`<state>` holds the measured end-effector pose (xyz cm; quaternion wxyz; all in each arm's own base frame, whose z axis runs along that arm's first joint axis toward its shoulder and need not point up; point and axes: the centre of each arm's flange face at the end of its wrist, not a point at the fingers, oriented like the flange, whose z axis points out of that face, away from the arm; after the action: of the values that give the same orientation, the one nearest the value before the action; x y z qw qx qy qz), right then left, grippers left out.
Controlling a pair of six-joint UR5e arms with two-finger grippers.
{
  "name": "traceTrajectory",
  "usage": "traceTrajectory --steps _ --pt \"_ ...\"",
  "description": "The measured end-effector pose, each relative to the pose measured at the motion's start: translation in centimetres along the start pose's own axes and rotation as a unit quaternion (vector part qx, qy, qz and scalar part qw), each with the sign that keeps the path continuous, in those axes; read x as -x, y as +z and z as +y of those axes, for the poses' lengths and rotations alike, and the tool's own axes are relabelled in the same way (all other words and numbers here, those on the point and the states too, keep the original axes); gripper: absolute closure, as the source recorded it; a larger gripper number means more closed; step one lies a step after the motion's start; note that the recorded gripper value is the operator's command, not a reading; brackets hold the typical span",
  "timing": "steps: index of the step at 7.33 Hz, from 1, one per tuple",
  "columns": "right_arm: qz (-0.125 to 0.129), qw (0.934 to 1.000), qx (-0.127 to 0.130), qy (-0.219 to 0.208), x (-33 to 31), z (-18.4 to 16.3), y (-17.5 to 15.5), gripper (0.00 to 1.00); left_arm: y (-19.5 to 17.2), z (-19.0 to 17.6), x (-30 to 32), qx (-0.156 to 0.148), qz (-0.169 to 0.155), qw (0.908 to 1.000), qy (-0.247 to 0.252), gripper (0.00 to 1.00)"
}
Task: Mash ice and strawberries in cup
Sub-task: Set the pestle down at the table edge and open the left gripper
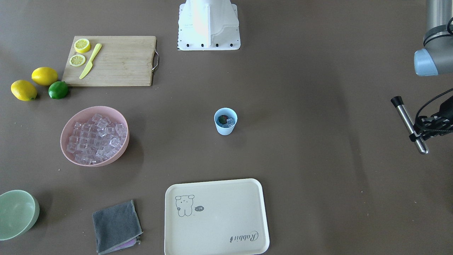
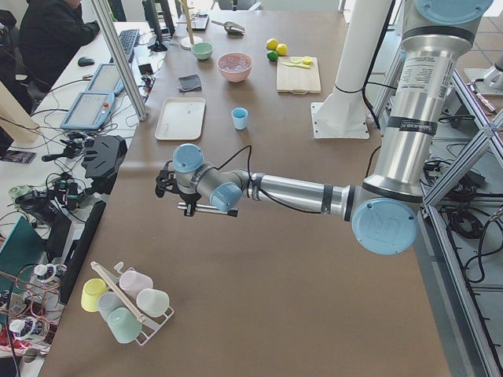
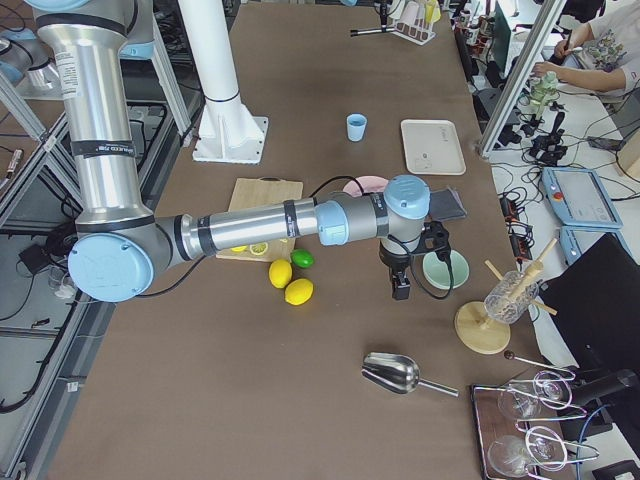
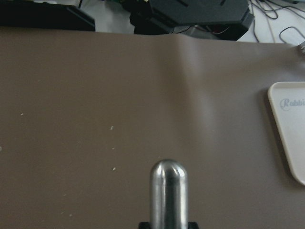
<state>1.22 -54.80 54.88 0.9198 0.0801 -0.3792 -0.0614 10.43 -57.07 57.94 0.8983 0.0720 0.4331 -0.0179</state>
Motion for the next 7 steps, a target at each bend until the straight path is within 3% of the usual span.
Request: traceTrajectory --steps 1,3,5,7 --pt "0.000 0.9999 -0.010 -0.009 0.2 -0.2 -0.3 0.01 1.7 1.5 3.4 0.019 -0.012 0.9997 -0.006 1.00" --pt "0.013 0.9988 -0.031 -0.035 0.7 -0.6 -0.4 0.01 4.1 2.1 6.1 0.043 -0.026 0.9986 -0.018 0.43" --pt "0.026 0.9984 -0.031 -0.040 0.2 0.2 0.2 0.01 4.6 2.1 5.9 0.046 -0.027 0.9984 -0.020 0.02" --pt "0.040 0.9981 -0.029 -0.036 0.0 0.4 0.5 0.01 4.3 1.7 5.0 0.040 -0.026 0.9988 -0.015 0.02"
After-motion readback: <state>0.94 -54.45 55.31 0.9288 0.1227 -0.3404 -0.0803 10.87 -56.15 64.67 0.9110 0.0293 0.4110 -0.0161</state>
